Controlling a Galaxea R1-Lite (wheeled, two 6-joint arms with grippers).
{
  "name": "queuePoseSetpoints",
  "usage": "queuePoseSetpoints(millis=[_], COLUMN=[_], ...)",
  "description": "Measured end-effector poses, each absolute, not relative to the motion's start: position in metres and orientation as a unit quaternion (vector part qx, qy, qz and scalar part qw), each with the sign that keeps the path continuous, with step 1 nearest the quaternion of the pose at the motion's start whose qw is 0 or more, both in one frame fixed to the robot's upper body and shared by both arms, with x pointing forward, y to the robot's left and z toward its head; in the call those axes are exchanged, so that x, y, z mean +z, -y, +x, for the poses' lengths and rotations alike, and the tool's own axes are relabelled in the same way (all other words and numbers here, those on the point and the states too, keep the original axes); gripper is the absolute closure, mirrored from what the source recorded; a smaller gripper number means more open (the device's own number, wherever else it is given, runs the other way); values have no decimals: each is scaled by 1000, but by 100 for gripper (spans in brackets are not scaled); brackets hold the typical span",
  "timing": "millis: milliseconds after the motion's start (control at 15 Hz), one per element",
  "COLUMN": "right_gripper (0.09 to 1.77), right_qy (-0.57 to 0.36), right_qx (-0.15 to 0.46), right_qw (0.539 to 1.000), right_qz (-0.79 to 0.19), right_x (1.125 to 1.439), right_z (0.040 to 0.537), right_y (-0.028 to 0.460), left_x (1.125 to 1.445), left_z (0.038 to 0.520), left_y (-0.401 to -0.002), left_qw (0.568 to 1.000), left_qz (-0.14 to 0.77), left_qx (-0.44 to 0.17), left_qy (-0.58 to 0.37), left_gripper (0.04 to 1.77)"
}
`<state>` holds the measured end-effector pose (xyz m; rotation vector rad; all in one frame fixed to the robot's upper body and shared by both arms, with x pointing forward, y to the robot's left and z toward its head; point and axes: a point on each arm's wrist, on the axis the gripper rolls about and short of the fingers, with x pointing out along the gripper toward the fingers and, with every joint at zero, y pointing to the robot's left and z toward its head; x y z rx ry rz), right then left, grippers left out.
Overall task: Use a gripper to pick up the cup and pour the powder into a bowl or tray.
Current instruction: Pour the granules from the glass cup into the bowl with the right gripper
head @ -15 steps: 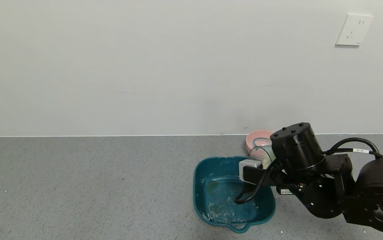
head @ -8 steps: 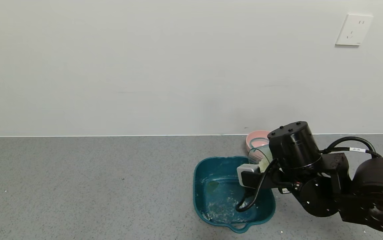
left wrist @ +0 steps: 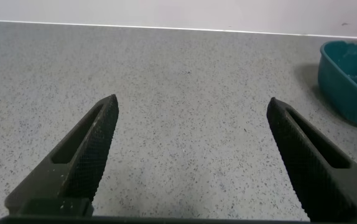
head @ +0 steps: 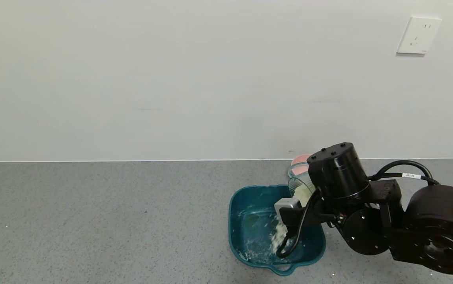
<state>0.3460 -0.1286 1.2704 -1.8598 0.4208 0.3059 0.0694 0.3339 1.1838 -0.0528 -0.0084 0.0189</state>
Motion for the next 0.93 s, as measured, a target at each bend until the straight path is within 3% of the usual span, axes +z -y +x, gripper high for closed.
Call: queuePoseSetpoints(millis=[933], right_gripper=[51], right_qy=[-172], right_qx=[136], right_qw=[501], right_qz=[-837], right_x=[1265], right_z=[340], right_y=[118], left_x=[1184], left_z=[69], left_y=[-334], left_qw=[1000], left_qz=[-27], left_qx=[10], left_qy=[4], left_gripper=[9])
